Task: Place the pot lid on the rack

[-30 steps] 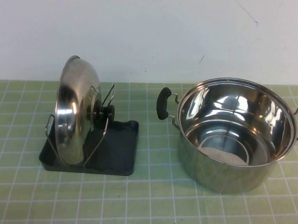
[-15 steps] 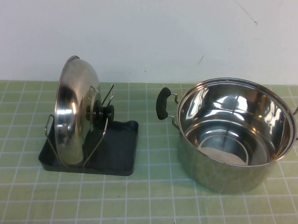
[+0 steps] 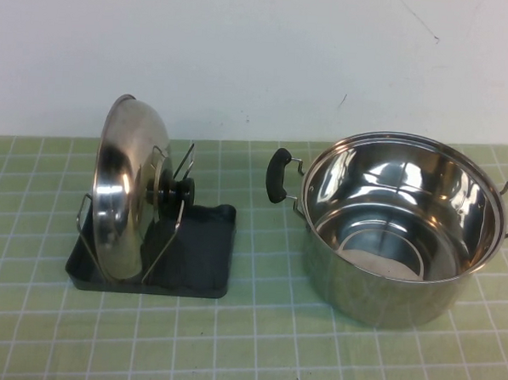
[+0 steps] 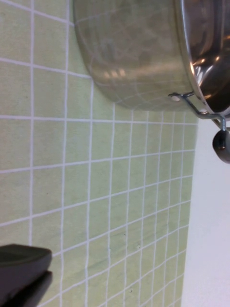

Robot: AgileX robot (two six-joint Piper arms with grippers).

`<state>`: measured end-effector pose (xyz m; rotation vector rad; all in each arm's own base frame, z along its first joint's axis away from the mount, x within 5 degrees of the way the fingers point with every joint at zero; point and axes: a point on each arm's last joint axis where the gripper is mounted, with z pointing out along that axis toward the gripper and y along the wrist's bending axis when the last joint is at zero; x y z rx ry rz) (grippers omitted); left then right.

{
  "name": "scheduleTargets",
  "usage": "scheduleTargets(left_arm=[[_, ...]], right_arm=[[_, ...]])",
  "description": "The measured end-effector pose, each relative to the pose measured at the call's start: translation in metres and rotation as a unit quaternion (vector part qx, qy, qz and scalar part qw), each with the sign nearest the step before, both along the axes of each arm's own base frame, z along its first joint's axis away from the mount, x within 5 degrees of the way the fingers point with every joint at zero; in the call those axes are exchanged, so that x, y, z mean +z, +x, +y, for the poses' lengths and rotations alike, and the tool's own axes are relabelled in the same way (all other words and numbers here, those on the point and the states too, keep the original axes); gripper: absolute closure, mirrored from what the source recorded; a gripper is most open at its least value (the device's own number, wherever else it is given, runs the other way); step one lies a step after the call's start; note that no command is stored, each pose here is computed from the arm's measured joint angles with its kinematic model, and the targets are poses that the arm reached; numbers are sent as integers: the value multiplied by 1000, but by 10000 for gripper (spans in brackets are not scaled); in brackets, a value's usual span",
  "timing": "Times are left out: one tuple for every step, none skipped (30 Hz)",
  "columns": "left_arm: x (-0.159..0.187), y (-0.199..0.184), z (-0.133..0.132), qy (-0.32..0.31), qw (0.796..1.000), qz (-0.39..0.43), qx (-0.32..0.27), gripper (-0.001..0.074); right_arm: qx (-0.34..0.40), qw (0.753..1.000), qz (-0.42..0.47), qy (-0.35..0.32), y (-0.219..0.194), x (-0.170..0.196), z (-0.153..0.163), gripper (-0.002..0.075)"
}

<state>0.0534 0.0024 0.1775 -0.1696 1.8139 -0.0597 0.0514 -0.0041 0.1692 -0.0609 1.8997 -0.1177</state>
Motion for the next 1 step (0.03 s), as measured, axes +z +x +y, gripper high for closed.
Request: scheduleTargets(left_arm=[[0, 0, 0, 0, 1000, 0, 0, 736]], right_arm=[[0, 1000, 0, 0, 0, 0, 0, 727]])
